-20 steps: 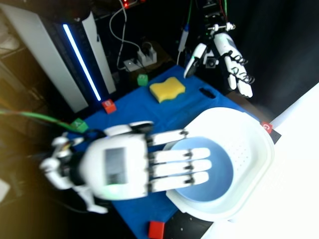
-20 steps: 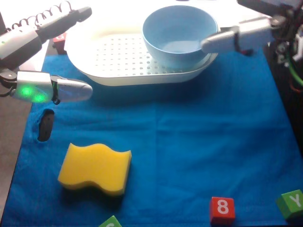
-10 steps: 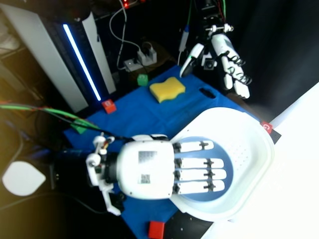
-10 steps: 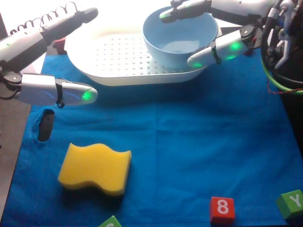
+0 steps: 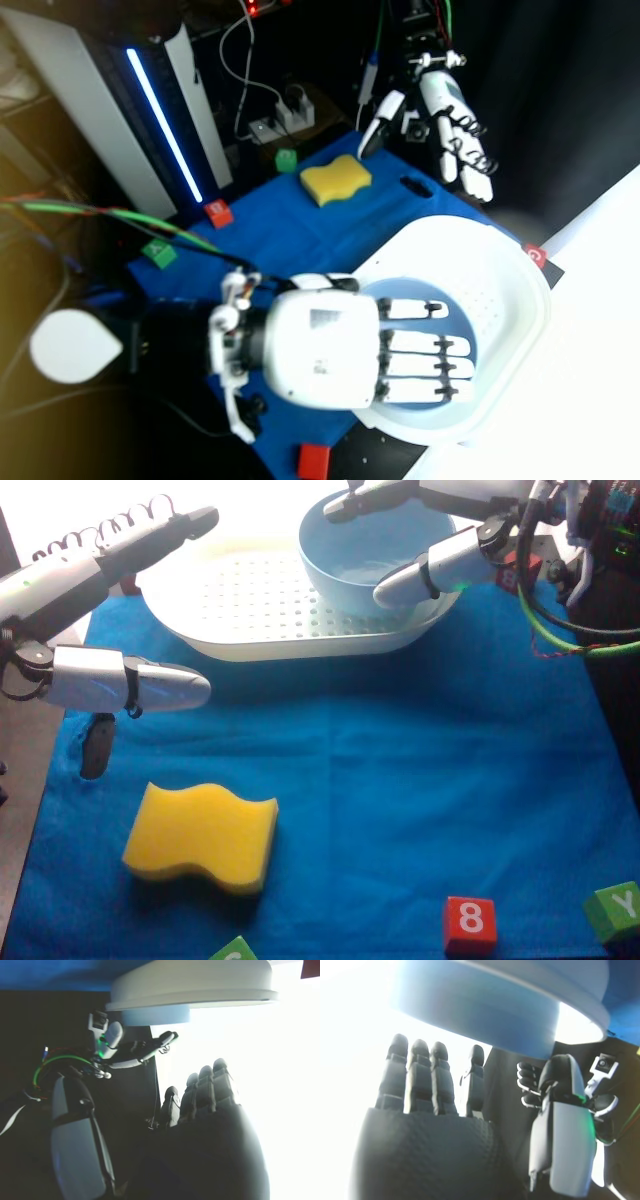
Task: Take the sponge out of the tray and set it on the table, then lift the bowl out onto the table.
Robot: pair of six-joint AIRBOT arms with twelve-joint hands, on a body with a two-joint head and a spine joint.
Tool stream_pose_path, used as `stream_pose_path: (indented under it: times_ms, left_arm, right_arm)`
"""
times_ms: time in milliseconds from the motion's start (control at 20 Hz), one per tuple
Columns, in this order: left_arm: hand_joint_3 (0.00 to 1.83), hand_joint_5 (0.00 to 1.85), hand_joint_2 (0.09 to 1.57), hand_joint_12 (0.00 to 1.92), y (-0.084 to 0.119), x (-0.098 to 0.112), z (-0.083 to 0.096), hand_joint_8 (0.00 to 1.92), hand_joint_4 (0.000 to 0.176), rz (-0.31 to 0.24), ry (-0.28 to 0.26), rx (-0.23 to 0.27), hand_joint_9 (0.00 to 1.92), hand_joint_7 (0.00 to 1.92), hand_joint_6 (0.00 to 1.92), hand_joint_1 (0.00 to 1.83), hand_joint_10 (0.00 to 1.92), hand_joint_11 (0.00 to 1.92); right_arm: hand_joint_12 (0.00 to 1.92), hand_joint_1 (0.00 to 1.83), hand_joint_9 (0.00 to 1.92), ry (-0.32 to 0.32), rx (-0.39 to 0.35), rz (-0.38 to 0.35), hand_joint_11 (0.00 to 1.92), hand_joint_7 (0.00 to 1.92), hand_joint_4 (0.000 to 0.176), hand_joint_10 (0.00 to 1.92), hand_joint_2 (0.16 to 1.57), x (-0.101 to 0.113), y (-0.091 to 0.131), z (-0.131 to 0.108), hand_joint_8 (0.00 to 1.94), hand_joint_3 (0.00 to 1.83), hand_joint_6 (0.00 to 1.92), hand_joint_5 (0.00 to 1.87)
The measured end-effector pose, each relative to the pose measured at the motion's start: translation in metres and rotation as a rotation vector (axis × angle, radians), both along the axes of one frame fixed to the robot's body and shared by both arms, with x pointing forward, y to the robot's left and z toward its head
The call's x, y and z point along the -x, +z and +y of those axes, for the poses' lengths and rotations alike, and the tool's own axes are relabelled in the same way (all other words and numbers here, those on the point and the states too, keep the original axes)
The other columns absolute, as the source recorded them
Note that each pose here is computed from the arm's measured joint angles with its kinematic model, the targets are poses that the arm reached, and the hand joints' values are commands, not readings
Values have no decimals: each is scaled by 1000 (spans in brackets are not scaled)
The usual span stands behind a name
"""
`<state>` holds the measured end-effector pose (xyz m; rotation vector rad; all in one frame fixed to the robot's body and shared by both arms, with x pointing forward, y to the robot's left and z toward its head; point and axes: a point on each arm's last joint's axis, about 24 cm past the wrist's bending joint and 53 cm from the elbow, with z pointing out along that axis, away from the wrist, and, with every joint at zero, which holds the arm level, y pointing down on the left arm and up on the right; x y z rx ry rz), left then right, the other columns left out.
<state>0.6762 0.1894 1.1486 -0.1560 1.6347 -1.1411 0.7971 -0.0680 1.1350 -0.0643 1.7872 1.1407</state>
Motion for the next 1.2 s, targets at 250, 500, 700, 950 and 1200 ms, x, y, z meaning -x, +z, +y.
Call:
stream_pose_path:
  times_ms: [250, 500, 700, 950, 1200]
  left_arm:
    - [10, 0, 911, 0, 0, 1, 0, 0, 176, 3, -2, 8, 0, 0, 0, 711, 0, 0]
    - [11, 0, 922, 0, -1, 2, 1, 0, 173, 6, -2, 11, 0, 0, 0, 676, 0, 0]
    - [8, 14, 929, 0, -2, 2, 2, 0, 176, 10, -1, 13, 0, 0, 5, 722, 0, 0]
    - [5, 23, 927, 0, -6, 3, -4, 0, 166, 20, -10, 21, 0, 0, 5, 701, 0, 0]
    - [4, 43, 929, 0, -6, 2, -4, 0, 176, 26, -7, 33, 0, 0, 10, 726, 0, 0]
  right_arm:
    - [225, 684, 96, 13, 38, 0, 0, 194, 176, 0, 1001, 2, -9, 7, 1, 2, 0, 400]
    - [236, 770, 124, 34, 122, 19, 0, 197, 176, 1, 976, 4, -26, 6, 1, 1, 1, 401]
    - [377, 832, 126, 4, 156, 40, 0, 203, 173, 0, 964, -5, -38, 3, 0, 0, 0, 358]
    - [726, 1175, 353, 27, 171, 44, 234, 362, 24, 16, 963, 0, -45, 17, 9, 3, 7, 502]
    - [399, 1455, 805, 23, 169, 46, 639, 739, 0, 15, 1017, -1, -45, 16, 9, 16, 5, 740]
